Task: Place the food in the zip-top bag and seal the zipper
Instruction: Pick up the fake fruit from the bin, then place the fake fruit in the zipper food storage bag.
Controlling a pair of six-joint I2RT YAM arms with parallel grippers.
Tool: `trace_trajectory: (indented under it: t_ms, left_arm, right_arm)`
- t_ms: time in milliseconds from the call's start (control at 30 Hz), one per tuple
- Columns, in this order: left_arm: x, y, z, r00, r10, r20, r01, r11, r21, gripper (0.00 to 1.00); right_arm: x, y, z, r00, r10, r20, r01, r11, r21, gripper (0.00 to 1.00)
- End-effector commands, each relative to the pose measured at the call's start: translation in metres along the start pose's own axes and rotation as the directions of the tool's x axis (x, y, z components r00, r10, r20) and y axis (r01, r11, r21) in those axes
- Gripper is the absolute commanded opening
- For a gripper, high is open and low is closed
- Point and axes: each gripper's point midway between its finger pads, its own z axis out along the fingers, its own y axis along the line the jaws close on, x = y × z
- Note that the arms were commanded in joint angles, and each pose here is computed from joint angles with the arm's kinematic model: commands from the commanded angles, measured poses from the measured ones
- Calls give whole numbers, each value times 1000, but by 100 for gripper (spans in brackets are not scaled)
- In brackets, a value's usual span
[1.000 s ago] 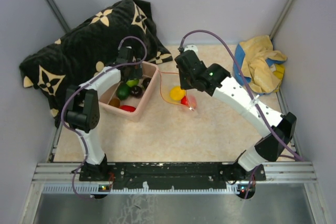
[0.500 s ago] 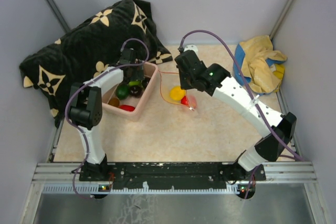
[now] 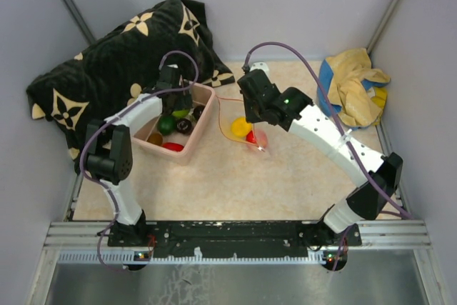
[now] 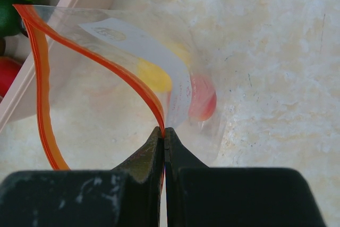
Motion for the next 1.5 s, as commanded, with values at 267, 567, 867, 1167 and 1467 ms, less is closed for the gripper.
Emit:
trace_trajectory:
  t_ms: [267,567,867,1167,1467]
  left_arm:
    - [-44,-5,-82,985,-72,157,49,988,144,51]
    - [-55,-28,-158,964,-37,264,-66,926,372,50]
    - [-52,-68,-240,933,-79,350,-173,755,632,49]
    - [-23,-127,-312,871,-41,490,-388,555,736,50]
    - [-7,-165,-331,857,-55,512,-444,425,789,51]
  right_arm:
    - [-15,-3,-10,998,5,56,-5,1000,-8,0]
    - [-19,4,-6,998,9,58,-7,999,-33,0]
    - [-19,5,-5,998,17,58,-15,999,-28,0]
    - [-18,10,-5,998,39,48,-37,998,-47,0]
    - [-22,11,-13,997,60,57,-56,996,-67,0]
